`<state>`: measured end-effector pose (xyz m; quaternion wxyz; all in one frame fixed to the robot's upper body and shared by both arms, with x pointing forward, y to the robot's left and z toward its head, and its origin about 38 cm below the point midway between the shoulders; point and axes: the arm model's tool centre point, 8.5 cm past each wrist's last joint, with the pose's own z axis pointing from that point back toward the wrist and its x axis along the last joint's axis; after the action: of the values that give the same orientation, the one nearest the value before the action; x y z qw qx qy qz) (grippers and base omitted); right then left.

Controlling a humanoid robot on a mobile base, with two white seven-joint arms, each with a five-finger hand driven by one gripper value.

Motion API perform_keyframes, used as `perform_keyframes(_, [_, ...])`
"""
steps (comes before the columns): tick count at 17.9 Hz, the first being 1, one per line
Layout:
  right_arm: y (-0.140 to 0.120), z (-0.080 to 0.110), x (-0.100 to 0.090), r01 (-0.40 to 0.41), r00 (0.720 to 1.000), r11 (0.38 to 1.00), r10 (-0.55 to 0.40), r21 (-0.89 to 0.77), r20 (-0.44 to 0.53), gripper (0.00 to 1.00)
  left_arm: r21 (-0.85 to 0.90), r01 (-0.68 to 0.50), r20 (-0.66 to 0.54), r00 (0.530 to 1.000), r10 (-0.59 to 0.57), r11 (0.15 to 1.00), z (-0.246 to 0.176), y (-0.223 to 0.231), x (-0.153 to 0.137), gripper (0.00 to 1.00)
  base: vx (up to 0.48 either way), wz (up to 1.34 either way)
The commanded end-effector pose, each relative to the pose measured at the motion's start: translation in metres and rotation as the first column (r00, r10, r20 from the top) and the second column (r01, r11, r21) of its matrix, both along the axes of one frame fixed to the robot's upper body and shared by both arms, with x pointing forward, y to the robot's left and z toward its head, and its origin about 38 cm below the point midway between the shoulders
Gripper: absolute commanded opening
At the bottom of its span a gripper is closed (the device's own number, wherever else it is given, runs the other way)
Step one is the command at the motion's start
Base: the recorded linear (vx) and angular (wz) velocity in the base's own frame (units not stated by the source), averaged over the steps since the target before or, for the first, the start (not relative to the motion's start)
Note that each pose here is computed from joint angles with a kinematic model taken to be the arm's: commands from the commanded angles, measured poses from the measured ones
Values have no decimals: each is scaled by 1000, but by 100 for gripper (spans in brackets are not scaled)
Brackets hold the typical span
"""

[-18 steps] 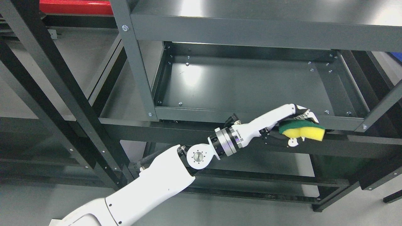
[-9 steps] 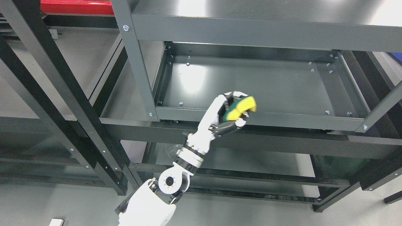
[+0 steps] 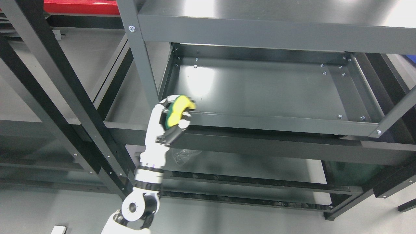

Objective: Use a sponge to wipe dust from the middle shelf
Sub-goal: 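Withdraw the left hand holding the sponge out of the shelf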

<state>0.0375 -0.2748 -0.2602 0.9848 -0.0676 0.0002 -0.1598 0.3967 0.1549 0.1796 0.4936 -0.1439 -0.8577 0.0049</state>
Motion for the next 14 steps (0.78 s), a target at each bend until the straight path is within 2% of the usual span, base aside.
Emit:
perform_keyframes(1, [-12, 1, 6, 0, 1000, 1000, 0, -20, 17, 100, -36, -208, 52, 976, 210, 977, 15, 81, -19, 3, 0, 0])
perform_keyframes(4, [-12, 1, 6, 0, 1000, 1000, 0, -20, 17, 100, -36, -195, 53, 979, 196, 980, 14, 77, -19, 3, 0, 0])
perform_keyframes(10, [-12, 1, 6, 0, 1000, 1000, 0, -20, 17, 100, -23, -45, 68, 997, 47, 999, 14, 23, -25, 3, 0, 0])
perform_keyframes(14, [-12, 1, 6, 0, 1000, 1000, 0, -20, 17, 100, -23, -36, 65, 997, 37, 999, 13, 20, -27, 3, 0, 0])
